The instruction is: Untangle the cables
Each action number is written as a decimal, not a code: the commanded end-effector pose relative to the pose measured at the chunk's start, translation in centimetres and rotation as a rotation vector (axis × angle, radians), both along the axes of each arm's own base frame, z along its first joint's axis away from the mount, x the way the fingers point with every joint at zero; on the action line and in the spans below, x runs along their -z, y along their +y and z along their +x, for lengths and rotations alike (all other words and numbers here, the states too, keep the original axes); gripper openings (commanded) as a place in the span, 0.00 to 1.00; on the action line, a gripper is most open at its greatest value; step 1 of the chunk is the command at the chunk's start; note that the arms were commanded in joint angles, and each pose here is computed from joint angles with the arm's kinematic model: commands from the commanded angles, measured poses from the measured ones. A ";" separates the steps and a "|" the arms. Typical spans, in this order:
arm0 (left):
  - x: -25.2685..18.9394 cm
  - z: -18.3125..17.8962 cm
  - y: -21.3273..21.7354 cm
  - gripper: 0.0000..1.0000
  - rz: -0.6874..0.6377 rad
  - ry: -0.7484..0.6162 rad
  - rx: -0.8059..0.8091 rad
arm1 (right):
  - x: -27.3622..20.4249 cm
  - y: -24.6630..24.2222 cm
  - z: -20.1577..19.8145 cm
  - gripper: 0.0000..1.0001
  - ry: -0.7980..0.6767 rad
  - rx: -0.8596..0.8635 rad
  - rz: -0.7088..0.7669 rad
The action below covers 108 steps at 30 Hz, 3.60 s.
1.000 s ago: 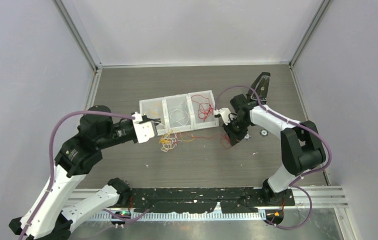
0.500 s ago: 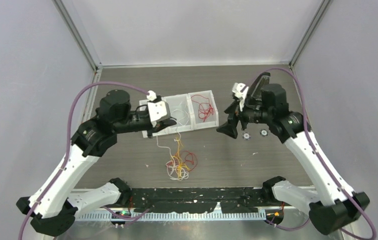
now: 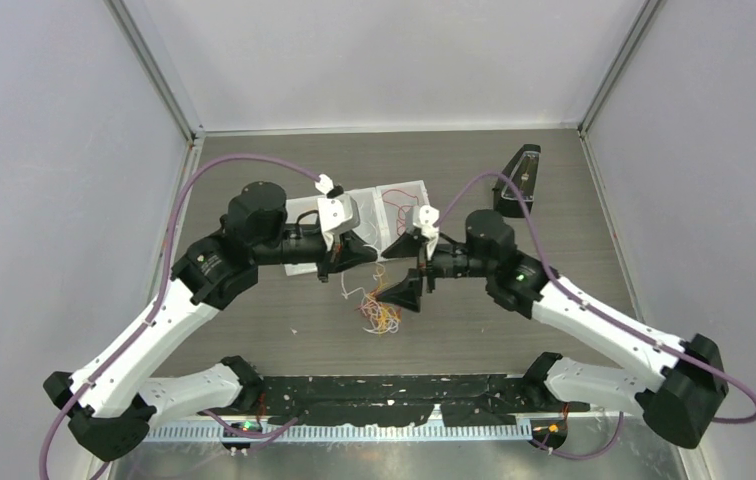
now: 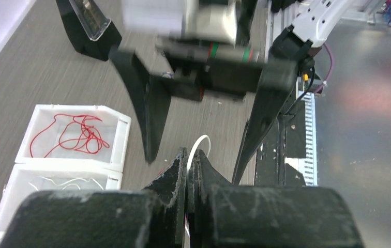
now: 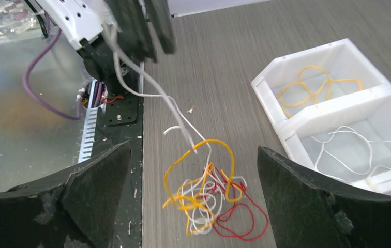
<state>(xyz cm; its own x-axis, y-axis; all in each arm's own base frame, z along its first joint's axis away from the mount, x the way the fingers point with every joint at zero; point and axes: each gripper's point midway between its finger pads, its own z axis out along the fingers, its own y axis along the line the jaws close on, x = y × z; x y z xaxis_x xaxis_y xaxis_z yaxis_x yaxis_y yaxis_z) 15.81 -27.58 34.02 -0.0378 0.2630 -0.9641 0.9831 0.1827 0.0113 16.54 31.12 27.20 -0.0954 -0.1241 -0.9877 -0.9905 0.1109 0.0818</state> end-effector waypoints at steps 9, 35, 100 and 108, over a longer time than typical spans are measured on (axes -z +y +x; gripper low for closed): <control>-10.2 -0.1 -0.4 0.00 -0.232 -0.142 0.025 | 7.6 3.8 2.1 0.21 -0.090 -0.003 -0.053; -34.2 2.8 11.3 0.00 -0.490 -0.774 -0.539 | 19.2 -2.1 2.9 0.06 -0.283 -0.017 -0.404; -39.5 -2.1 11.9 0.00 -0.776 -0.699 -0.405 | 23.6 3.5 -0.9 0.34 -0.588 -0.374 -0.501; -30.0 4.9 8.3 0.00 -0.568 -0.558 -0.473 | 15.5 3.3 2.3 0.71 -0.291 -0.207 -0.459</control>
<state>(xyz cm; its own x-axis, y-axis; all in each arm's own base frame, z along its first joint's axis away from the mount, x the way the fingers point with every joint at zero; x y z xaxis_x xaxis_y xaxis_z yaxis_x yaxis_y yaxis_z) 17.14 -17.90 67.65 0.5394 -0.2496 -0.8042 0.6970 0.6682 0.2601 18.04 35.21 6.62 0.3853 -0.5471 -0.7431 -0.9227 -0.2369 -0.3040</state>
